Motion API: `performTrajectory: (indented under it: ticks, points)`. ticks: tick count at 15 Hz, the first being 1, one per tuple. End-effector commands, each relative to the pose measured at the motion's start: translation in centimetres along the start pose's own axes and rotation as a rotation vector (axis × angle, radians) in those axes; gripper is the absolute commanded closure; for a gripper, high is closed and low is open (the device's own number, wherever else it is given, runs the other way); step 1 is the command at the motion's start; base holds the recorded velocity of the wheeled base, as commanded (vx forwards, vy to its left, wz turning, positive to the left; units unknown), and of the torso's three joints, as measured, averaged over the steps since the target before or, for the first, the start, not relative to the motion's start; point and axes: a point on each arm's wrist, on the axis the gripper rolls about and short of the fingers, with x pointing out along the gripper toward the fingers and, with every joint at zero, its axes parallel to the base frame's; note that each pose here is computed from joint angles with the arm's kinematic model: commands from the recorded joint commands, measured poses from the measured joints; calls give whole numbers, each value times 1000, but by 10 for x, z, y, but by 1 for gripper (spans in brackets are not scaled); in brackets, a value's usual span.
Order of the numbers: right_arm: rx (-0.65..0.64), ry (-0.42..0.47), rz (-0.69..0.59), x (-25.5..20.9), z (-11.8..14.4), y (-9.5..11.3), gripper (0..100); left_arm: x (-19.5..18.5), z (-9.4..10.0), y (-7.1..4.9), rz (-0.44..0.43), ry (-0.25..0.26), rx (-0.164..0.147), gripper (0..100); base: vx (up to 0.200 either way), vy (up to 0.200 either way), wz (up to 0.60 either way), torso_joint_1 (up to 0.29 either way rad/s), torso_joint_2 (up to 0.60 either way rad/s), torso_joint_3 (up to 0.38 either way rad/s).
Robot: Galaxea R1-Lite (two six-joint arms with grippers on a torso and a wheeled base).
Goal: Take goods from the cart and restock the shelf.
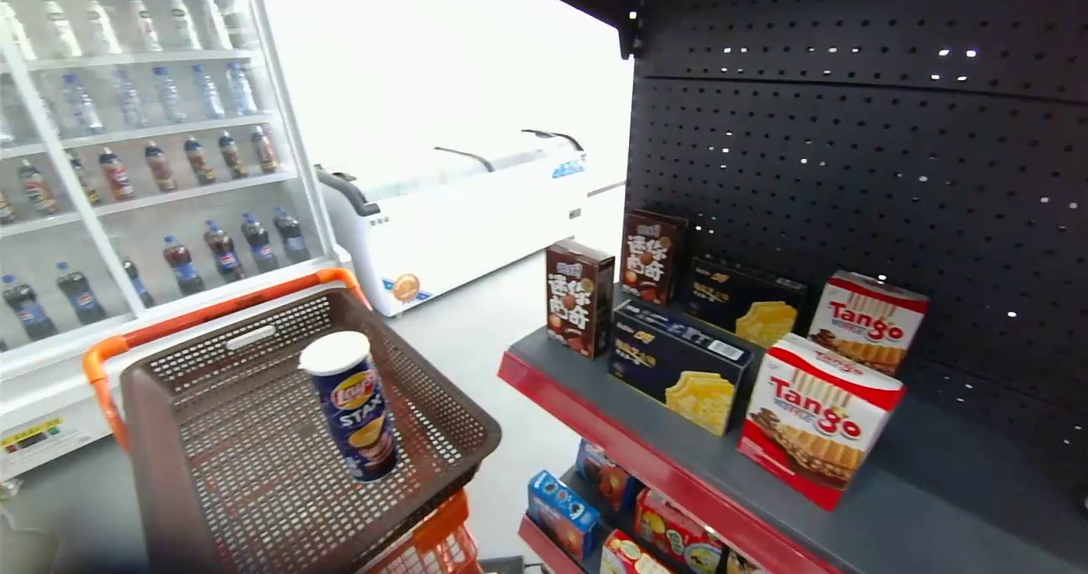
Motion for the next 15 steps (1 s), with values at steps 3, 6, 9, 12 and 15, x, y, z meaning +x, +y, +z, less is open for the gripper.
performTrajectory:
  ticks: [3,6,9,12,15]
  points:
    - [0,1,0,0,0,0,0,0,0,0,-1,2,0,0,0,0,0,0,0,0]
    - [0,1,0,0,0,0,0,-1,3,0,-8,-14,9,0,0,0,0,0,0,0]
    - [0,2,-1,0,0,0,0,-14,41,-1,-100,-9,48,0,0,0,0,0,0,0]
    - [0,1,-1,0,0,0,0,-4,90,-1,-114,102,9,0,0,0,0,0,0,0]
    - [0,1,0,0,0,0,0,33,118,-2,-119,239,8,0,0,0,0,0,0,0]
